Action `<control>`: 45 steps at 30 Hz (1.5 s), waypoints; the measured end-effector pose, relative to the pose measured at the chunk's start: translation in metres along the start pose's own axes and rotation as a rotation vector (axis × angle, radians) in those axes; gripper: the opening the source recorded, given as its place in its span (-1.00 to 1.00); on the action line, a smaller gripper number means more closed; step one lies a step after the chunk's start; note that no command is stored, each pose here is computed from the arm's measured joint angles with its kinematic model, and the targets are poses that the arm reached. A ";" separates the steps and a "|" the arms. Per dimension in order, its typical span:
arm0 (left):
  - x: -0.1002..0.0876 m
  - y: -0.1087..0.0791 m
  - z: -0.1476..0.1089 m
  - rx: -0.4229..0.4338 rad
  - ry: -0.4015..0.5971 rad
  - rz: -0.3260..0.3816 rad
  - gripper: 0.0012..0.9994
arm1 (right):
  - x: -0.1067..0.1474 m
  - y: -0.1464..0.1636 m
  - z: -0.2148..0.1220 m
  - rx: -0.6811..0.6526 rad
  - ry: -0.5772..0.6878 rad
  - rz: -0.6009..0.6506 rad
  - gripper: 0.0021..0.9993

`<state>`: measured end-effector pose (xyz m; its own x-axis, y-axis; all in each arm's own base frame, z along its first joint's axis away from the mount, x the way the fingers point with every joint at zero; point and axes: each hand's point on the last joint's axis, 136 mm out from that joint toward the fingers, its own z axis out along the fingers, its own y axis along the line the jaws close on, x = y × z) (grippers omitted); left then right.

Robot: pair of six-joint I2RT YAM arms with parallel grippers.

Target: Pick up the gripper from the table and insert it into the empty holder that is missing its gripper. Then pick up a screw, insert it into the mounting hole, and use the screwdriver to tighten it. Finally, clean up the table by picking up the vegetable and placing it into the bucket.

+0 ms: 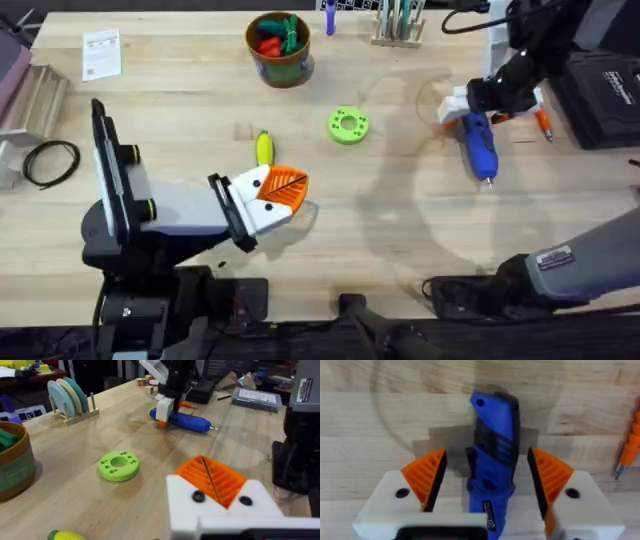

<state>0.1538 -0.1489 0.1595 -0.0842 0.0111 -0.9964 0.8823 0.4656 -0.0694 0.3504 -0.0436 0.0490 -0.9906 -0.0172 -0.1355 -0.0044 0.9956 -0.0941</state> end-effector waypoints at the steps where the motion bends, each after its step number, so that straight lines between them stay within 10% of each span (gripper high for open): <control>1: 0.000 0.000 0.000 0.000 0.000 0.000 -0.98 | 0.000 0.000 0.001 0.000 0.002 -0.001 0.93; 19: 0.000 0.000 0.000 0.000 0.000 0.000 -0.98 | 0.001 0.003 0.013 -0.017 0.027 -0.001 0.81; 27: 0.000 0.000 0.000 0.000 0.000 0.000 -0.98 | 0.003 0.005 0.015 -0.026 0.037 -0.007 -0.92; 45: 0.000 0.000 0.000 0.000 0.000 0.000 -0.98 | 0.006 0.004 -0.005 -0.026 0.047 0.003 -0.96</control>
<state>0.1538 -0.1489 0.1595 -0.0842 0.0111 -0.9964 0.8823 0.4656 -0.0694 0.3439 -0.0394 0.0525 -0.9960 -0.0107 -0.0887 -0.0046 0.9977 -0.0679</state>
